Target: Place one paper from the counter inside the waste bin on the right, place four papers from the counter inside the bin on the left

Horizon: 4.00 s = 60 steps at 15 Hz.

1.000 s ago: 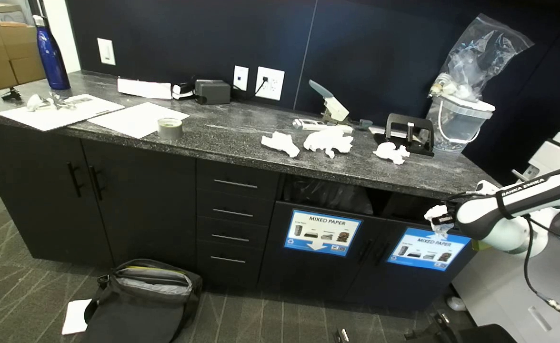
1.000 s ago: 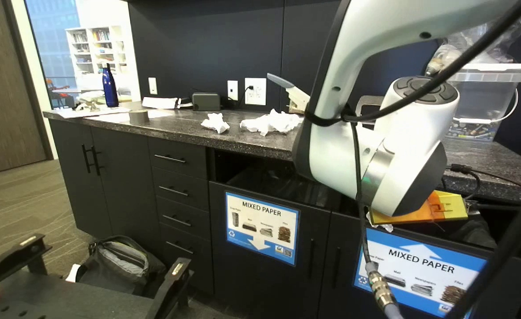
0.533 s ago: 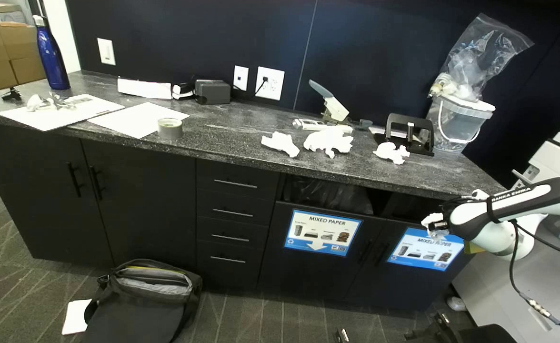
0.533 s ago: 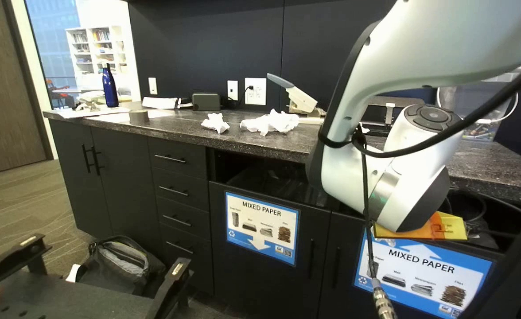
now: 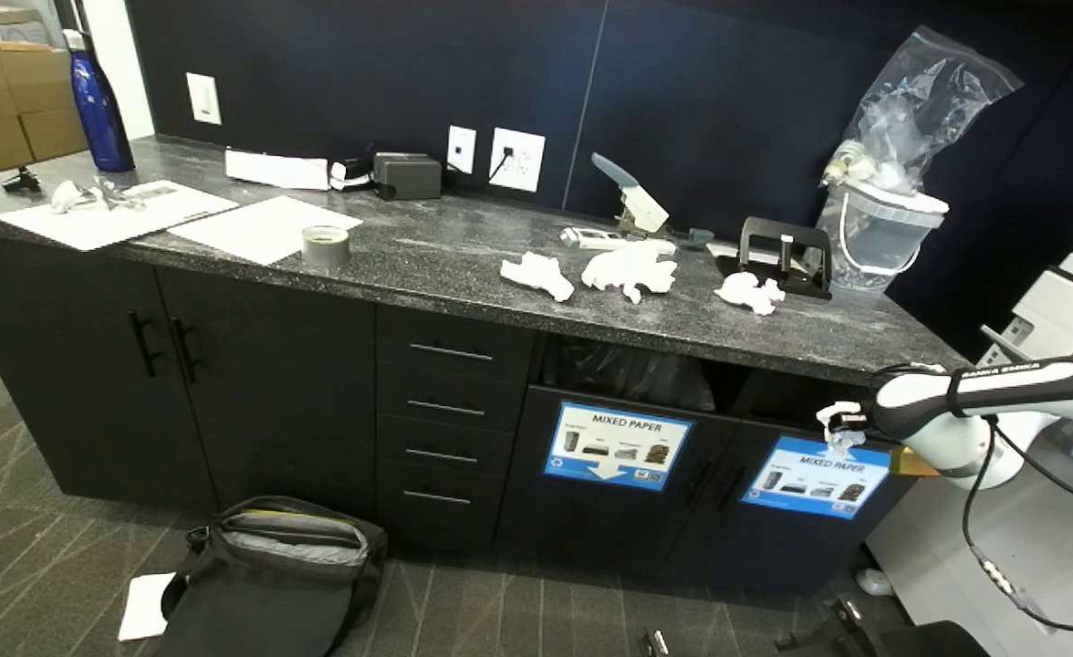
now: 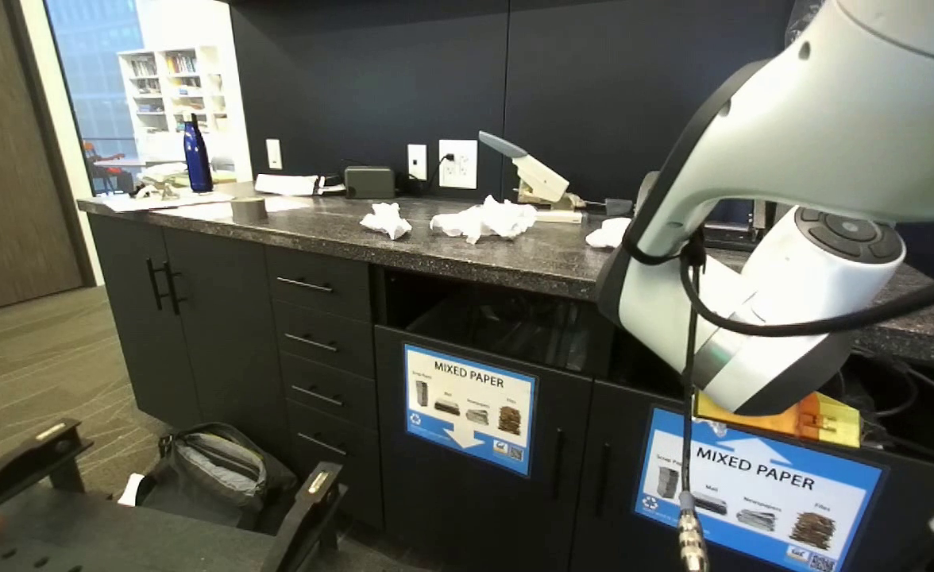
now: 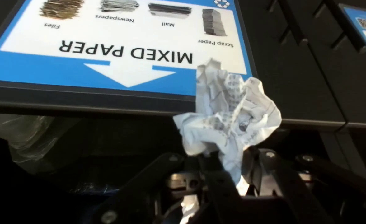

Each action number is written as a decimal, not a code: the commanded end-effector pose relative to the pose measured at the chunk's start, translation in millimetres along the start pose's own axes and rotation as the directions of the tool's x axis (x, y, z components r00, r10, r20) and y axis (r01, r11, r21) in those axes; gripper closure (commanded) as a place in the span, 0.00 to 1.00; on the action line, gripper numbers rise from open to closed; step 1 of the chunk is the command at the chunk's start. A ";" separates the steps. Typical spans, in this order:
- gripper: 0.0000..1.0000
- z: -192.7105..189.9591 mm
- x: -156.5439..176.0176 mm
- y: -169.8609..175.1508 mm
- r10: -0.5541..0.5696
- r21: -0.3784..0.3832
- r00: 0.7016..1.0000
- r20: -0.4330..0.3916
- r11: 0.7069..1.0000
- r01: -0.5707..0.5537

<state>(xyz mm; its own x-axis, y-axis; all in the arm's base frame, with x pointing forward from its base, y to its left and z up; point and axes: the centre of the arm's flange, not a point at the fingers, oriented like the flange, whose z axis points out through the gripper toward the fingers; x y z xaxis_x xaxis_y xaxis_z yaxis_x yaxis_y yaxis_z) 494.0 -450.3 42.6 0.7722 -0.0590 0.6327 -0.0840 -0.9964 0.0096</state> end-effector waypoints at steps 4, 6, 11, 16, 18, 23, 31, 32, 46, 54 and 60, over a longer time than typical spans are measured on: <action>0.90 16.2 -10.3 30.7 0.004 0.040 0.998 -0.064 0.999 -0.002; 0.90 18.0 -7.9 38.5 -0.060 0.076 0.995 -0.077 0.995 0.065; 0.90 17.6 13.7 61.3 -0.114 0.126 0.988 -0.105 0.984 0.127; 0.90 33.9 4.0 64.5 -0.140 0.148 0.990 -0.035 0.978 0.144; 0.90 42.4 2.8 60.0 -0.154 0.149 0.988 -0.018 0.977 0.155; 0.91 59.4 12.2 46.1 -0.082 0.134 0.995 -0.060 0.987 0.089; 0.92 67.1 13.8 29.6 -0.050 0.004 0.992 -0.113 0.999 0.051; 0.92 68.1 16.2 28.0 -0.051 -0.004 0.991 -0.120 0.999 0.051; 0.45 74.7 44.2 8.9 -0.075 -0.070 0.983 -0.165 0.995 0.064; 0.00 69.1 52.6 2.1 -0.106 -0.155 0.973 -0.205 0.985 0.075; 0.00 66.5 45.6 -12.8 -0.121 -0.185 0.989 -0.083 0.977 0.104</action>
<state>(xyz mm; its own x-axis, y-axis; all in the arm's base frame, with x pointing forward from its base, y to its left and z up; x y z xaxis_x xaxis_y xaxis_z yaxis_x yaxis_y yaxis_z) 564.2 -452.9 10.9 0.6834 0.0654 0.7271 -0.1167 -0.9734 0.1972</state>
